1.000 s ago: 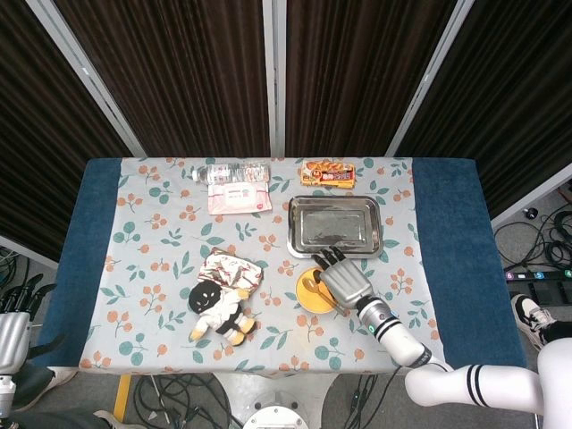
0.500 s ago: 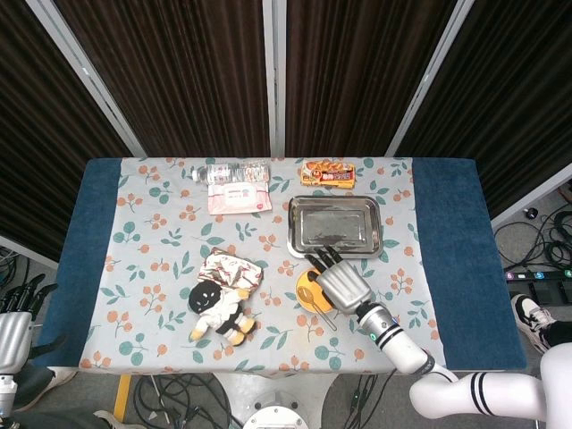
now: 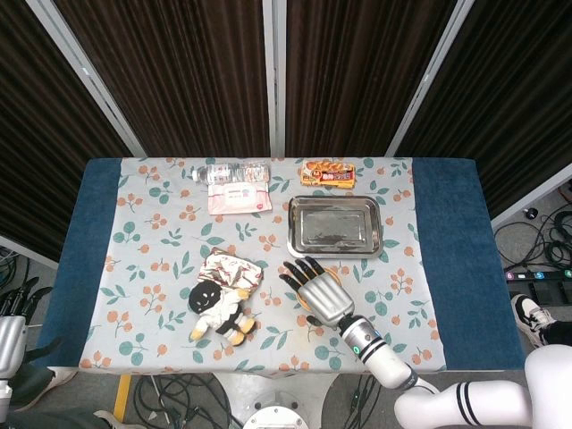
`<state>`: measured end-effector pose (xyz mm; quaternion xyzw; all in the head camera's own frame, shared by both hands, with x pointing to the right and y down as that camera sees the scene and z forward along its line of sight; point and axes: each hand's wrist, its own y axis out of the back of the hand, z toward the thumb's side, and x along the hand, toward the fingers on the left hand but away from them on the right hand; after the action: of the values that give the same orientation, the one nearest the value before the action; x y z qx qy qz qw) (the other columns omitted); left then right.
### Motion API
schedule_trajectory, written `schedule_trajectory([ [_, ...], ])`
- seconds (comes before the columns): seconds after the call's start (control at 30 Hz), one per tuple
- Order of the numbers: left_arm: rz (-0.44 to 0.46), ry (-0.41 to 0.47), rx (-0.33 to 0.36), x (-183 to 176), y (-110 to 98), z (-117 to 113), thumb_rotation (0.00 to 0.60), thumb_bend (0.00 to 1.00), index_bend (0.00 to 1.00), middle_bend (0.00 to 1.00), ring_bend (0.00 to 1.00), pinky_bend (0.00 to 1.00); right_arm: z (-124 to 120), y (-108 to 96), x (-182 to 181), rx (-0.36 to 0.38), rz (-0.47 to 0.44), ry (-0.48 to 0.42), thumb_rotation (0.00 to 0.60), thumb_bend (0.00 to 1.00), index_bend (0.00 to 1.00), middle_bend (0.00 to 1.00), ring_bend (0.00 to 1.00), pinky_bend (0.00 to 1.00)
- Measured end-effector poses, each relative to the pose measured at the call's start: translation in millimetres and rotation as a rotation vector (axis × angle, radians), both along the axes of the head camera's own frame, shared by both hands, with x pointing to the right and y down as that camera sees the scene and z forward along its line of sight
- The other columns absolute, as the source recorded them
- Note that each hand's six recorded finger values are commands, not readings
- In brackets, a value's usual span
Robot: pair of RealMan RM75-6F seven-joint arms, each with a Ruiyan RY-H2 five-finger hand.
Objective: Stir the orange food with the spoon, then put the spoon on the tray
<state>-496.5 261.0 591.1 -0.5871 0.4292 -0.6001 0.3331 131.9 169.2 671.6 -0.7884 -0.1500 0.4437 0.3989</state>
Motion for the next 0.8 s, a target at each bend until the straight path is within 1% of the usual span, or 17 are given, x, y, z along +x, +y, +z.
schedule_trajectory([
  [0.1, -0.003, 0.002, -0.005, -1, 1, 1, 0.600, 0.00, 0.25, 0.17, 0.15, 0.14, 2, 5, 0, 0.008, -0.025, 0.023, 0.600, 0.09, 0.10, 0.00, 0.00, 0.00],
  [0.33, 0.002, 0.006, -0.004, 0, 0, 3, 0.600, 0.00, 0.25, 0.17, 0.15, 0.14, 11, 12, 15, 0.086, -0.085, 0.113, 0.600, 0.09, 0.09, 0.00, 0.00, 0.00],
  [0.47, 0.003, 0.005, -0.003, 0, -1, 3, 0.600, 0.00, 0.25, 0.17, 0.15, 0.14, 12, 13, 26, 0.117, -0.103, 0.146, 0.600, 0.09, 0.09, 0.00, 0.00, 0.00],
  [0.6, 0.006, 0.004, -0.005, 1, -1, 3, 0.600, 0.00, 0.25, 0.17, 0.15, 0.14, 13, 10, 40, 0.140, -0.109, 0.184, 0.600, 0.09, 0.09, 0.00, 0.00, 0.00],
  [0.8, 0.005, 0.001, -0.008, 1, -1, 3, 0.600, 0.00, 0.25, 0.17, 0.15, 0.14, 15, -1, 59, 0.165, -0.106, 0.237, 0.600, 0.09, 0.09, 0.00, 0.00, 0.00],
])
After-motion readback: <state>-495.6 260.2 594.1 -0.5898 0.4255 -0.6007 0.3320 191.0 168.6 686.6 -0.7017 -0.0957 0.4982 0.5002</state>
